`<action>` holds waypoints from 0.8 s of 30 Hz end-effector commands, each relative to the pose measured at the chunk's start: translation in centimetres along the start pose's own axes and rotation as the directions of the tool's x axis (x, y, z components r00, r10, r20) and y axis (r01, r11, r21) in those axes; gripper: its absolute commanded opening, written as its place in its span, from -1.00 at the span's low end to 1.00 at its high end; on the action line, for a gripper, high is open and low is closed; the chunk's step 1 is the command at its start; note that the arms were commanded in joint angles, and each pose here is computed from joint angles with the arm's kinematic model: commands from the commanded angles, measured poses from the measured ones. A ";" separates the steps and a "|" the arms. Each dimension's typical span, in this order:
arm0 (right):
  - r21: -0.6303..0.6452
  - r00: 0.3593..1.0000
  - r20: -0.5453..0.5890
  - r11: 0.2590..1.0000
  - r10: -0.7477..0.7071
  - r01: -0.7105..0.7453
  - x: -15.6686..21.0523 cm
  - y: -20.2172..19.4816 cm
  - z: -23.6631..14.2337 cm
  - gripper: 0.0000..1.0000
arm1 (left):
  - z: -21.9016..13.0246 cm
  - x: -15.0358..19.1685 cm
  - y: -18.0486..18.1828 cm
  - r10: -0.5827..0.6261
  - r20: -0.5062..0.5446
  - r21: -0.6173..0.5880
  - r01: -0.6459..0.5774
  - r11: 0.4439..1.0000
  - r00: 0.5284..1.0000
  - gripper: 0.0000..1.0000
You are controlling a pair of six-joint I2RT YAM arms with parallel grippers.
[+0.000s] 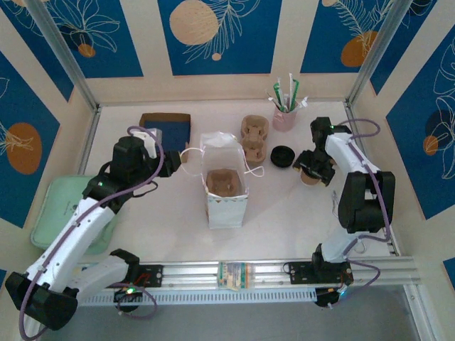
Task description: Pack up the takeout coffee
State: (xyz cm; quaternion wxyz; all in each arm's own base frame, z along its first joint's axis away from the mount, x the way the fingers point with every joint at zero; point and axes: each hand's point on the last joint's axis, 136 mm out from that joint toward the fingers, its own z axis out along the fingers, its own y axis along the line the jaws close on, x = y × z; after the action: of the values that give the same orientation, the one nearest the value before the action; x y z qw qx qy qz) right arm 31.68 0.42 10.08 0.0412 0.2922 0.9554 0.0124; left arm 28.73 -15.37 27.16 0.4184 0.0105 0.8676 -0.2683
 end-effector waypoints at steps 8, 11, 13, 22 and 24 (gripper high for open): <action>-0.189 0.981 0.078 0.964 -0.176 0.188 2.3 5.1 -10.5 0.29 | 1.3 2.0 2.1 -0.203 -0.066 0.024 0.205 0.978 0.977 -0.21; -0.212 0.971 0.102 0.949 -0.217 0.234 2.9 6.0 -12.6 0.29 | 1.2 2.4 2.9 -0.282 -0.051 0.043 0.284 0.958 0.958 -0.21; -0.235 0.965 0.115 0.937 -0.237 0.259 3.3 6.6 -13.8 0.29 | 1.4 3.0 3.6 -0.328 -0.052 0.043 0.330 0.943 0.943 -0.21; -0.369 0.942 0.167 0.868 -0.291 0.333 5.3 8.9 -19.0 0.24 | 3.6 8.3 6.2 -0.413 -0.125 -0.037 0.412 0.910 0.902 -0.31; -0.376 0.937 0.177 0.859 -0.303 0.348 5.6 9.3 -19.8 0.24 | 3.9 8.9 6.2 -0.411 -0.126 -0.039 0.410 0.911 0.903 -0.31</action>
State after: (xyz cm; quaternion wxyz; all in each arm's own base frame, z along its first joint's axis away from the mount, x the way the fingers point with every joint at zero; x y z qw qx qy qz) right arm 32.19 10.14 27.77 0.1555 0.1340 0.9661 0.1566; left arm 27.14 -13.13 15.69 0.2862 -0.1551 0.8863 -0.3294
